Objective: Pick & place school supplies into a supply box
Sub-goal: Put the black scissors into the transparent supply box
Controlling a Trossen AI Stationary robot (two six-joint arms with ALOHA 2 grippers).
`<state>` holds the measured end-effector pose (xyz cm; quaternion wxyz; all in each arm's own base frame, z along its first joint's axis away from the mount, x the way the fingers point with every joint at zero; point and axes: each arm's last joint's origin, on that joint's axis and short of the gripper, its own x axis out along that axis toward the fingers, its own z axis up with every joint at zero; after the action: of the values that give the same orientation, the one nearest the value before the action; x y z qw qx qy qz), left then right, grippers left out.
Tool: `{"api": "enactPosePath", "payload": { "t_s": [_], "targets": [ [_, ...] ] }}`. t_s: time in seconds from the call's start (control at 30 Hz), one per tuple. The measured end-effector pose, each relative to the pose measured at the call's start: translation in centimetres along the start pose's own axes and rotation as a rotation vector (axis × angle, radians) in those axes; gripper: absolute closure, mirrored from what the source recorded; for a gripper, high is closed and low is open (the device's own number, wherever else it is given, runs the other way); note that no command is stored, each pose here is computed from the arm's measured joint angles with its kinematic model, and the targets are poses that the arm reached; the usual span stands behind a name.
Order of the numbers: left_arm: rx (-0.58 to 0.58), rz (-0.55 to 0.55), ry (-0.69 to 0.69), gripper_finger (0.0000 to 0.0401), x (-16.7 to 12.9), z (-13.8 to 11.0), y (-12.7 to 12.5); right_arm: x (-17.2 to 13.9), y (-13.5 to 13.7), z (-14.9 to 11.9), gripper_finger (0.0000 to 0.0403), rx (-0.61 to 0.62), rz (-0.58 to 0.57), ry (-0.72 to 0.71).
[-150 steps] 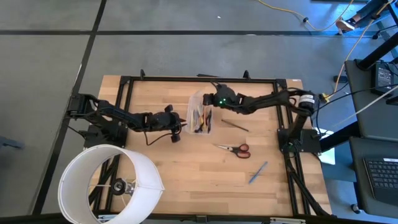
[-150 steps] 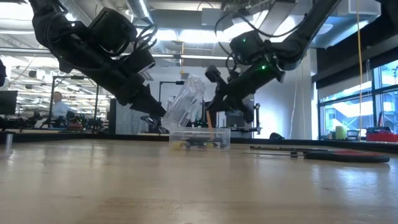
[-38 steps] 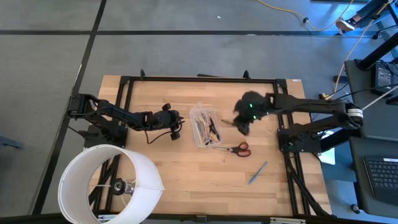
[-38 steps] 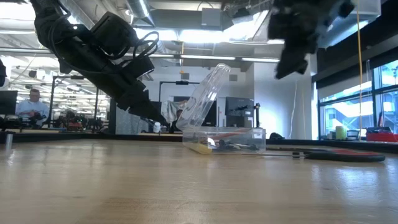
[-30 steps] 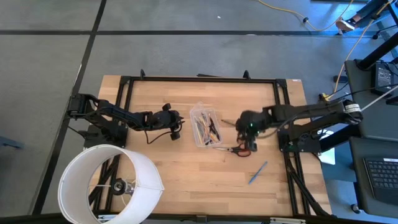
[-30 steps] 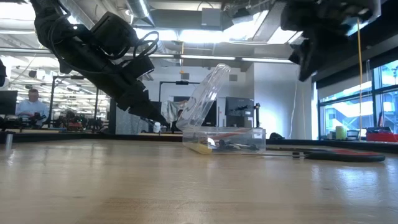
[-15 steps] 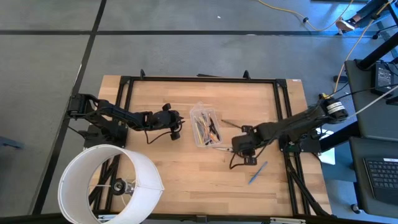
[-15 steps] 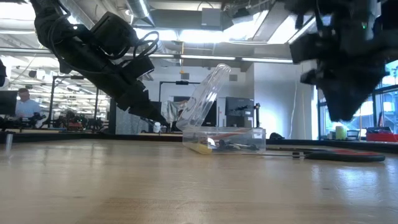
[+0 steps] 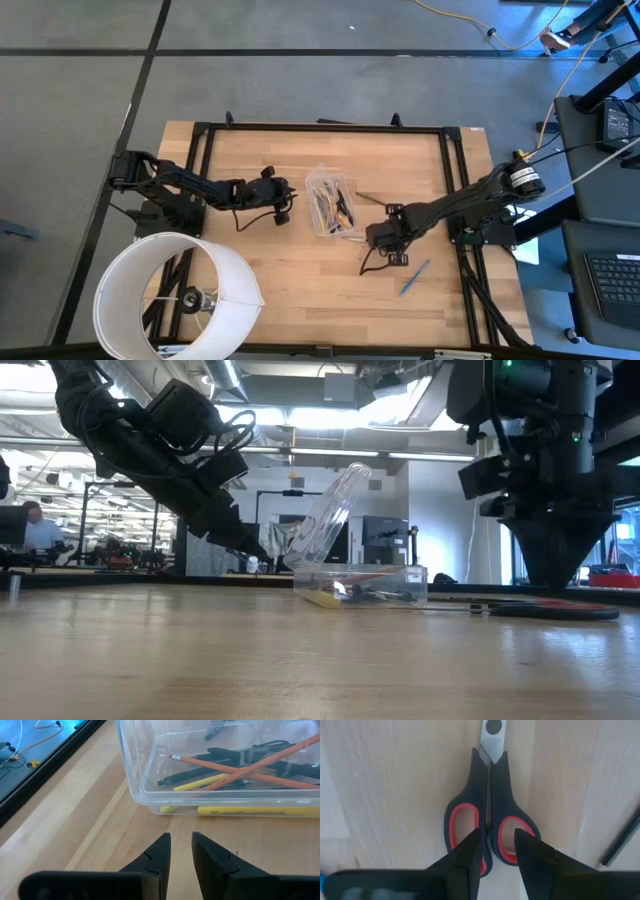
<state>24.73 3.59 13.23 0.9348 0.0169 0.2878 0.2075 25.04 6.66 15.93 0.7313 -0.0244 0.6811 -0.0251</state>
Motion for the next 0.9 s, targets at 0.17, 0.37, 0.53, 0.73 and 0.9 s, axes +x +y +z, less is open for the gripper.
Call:
{"api": "enactPosePath", "payload": {
  "t_s": [0.17, 0.37, 0.53, 0.73, 0.9],
  "targets": [
    [-0.002, 0.0, -0.006, 0.0329, 0.0, 0.1, 0.0, 0.2, 0.0, -0.1, 0.0249, -0.002, -0.006, 0.022],
    [-0.025, -0.017, -0.072, 0.0329, 0.0, 0.7, 0.0, 0.2, -0.1, -0.3, 0.0206, -0.015, -0.01, 0.036],
    [-0.025, -0.128, -0.057, 0.033, 0.1, 0.6, 0.0, 0.1, -0.1, -0.4, 0.0198, -0.012, -0.015, 0.054],
    [-0.028, -0.117, -0.021, 0.0352, 1.0, 0.4, -0.2, 0.1, -0.2, -0.7, 0.0198, -0.014, -0.021, 0.078],
    [-0.022, -0.063, -0.015, 0.0375, 2.5, 1.2, -0.3, 0.1, -0.2, -0.7, 0.0198, -0.013, -0.021, 0.077]
  ]
}}
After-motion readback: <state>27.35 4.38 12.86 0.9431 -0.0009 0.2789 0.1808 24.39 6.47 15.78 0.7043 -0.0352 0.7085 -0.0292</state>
